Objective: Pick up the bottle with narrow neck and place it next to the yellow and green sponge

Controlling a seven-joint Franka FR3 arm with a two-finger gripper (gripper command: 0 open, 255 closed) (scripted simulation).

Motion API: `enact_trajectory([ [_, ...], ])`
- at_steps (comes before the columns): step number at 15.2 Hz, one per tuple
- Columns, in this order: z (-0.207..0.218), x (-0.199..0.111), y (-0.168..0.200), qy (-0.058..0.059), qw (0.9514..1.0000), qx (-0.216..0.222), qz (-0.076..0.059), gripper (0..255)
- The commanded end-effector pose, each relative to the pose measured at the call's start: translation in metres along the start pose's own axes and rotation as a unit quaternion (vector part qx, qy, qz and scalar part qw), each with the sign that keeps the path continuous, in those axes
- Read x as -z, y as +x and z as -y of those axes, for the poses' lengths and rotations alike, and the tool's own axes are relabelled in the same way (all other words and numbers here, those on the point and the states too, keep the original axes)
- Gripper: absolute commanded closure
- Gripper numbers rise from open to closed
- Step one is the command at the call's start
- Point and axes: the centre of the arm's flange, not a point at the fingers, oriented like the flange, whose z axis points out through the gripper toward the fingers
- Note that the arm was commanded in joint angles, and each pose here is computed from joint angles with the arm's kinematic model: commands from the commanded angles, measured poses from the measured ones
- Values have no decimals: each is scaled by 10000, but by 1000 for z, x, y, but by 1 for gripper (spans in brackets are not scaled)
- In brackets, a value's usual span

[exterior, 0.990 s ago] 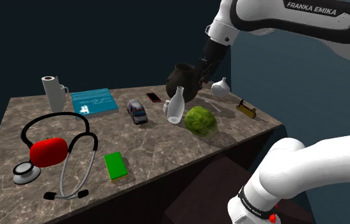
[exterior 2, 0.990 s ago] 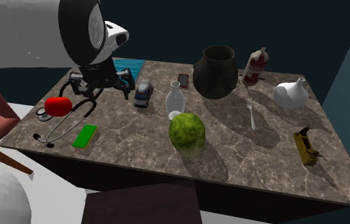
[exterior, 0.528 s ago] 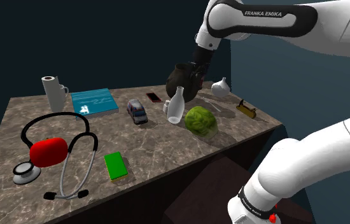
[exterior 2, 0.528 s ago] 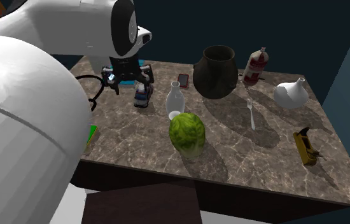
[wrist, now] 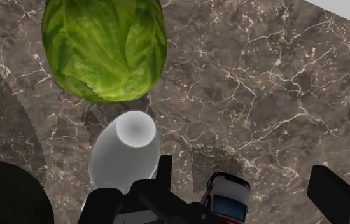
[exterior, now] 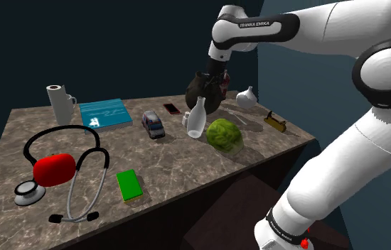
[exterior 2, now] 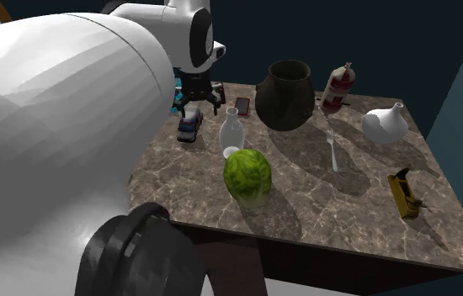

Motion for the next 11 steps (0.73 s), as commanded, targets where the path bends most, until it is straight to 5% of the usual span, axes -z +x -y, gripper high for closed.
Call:
enact_trajectory([
  [1,-15,-13,19,-29,10000,-36,63,0],
  [11,-98,-76,107,-154,9990,-221,365,0],
])
